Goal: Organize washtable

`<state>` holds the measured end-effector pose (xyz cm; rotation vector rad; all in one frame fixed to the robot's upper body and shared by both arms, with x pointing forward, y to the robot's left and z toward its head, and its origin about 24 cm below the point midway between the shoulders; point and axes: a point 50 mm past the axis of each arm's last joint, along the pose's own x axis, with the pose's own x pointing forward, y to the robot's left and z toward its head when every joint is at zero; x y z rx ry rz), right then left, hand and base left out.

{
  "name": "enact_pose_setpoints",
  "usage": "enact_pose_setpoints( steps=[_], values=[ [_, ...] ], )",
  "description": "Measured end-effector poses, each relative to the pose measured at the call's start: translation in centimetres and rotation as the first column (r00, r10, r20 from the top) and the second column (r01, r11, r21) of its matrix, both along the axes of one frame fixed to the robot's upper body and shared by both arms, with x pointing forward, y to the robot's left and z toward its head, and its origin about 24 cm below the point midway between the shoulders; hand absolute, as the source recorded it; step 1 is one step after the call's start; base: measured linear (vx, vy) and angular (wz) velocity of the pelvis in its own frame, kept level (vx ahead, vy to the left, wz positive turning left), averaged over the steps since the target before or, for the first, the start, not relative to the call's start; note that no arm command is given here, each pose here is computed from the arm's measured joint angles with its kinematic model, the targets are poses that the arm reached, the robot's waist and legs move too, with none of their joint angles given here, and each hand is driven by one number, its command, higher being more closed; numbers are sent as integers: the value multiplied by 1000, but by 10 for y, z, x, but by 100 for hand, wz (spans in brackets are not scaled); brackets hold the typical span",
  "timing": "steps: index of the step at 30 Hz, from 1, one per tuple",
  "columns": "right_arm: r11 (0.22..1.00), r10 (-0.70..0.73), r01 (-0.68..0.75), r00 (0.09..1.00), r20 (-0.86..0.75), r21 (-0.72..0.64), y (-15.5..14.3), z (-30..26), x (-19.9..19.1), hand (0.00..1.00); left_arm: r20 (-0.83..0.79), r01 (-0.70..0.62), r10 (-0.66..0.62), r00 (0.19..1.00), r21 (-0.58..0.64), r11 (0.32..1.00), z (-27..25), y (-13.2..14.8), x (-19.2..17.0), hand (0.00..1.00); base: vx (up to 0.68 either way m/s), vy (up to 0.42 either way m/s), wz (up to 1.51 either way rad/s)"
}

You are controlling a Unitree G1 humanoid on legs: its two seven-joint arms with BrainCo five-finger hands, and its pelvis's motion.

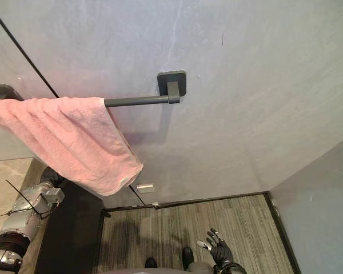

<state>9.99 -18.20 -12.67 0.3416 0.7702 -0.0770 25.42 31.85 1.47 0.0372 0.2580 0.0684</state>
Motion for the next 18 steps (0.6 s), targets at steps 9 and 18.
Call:
enact_pose_setpoints(
  steps=[9,18],
  values=[
    [998,68,-66,994,81,-24,4,12,20,0,-43,-39,39,998,-3,999,-16,-14,4,100,-8,10,-7],
    [980,185,-108,789,586,-164,-16,126,123,0,50,-129,131,990,-48,990,0,-14,17,100,-26,15,-5]
  ],
)
